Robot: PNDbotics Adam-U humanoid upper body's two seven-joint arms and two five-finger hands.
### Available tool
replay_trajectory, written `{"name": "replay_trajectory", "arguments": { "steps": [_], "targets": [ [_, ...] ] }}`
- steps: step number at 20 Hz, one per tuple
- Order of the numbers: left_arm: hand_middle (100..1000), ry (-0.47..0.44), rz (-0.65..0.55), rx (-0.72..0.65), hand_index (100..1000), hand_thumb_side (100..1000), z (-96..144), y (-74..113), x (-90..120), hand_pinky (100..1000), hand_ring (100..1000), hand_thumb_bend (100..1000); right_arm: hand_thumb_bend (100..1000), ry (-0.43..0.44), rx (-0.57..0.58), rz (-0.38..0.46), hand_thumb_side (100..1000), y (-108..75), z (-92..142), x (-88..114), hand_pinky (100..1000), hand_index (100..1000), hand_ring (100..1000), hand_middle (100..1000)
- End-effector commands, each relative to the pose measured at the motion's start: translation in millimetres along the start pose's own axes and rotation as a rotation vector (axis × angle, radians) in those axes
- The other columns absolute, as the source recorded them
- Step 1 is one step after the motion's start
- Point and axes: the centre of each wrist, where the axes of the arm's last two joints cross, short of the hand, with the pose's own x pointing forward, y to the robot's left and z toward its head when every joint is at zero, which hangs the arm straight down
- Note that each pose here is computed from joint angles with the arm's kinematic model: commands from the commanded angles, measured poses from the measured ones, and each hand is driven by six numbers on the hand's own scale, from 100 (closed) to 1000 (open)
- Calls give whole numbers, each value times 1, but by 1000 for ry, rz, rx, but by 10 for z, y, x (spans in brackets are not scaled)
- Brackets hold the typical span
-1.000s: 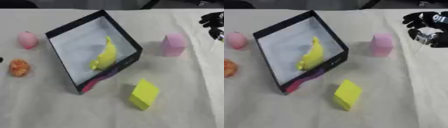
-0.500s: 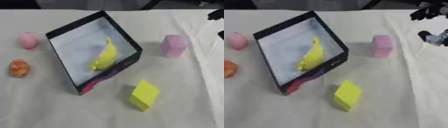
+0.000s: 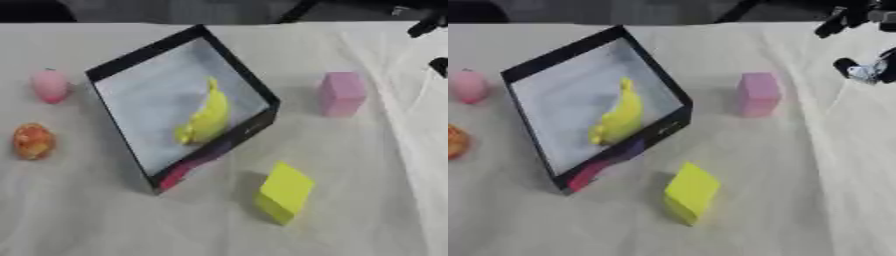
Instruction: Pick up objects on the table and place them in the box.
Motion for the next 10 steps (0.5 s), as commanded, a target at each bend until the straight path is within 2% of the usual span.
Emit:
{"name": "replay_trajectory", "arguments": {
  "steps": [1, 7, 10],
  "targets": [
    [991, -27, -13, -17, 992, 1000, -32, 17, 79, 883, 964, 324, 100, 9, -1, 22, 439, -66, -57, -38, 938, 939, 916, 852],
    [990, -22, -12, -16, 992, 1000, -24, 17, 71, 883, 964, 326, 100, -38, 1, 15, 422, -114, -310, 22, 943, 946, 919, 858],
    [990, -24, -10, -17, 991, 1000, -27, 14, 75, 882, 964, 327, 100, -54, 19, 17, 442, -119, -442, 65, 943, 941, 915, 851]
  ]
}}
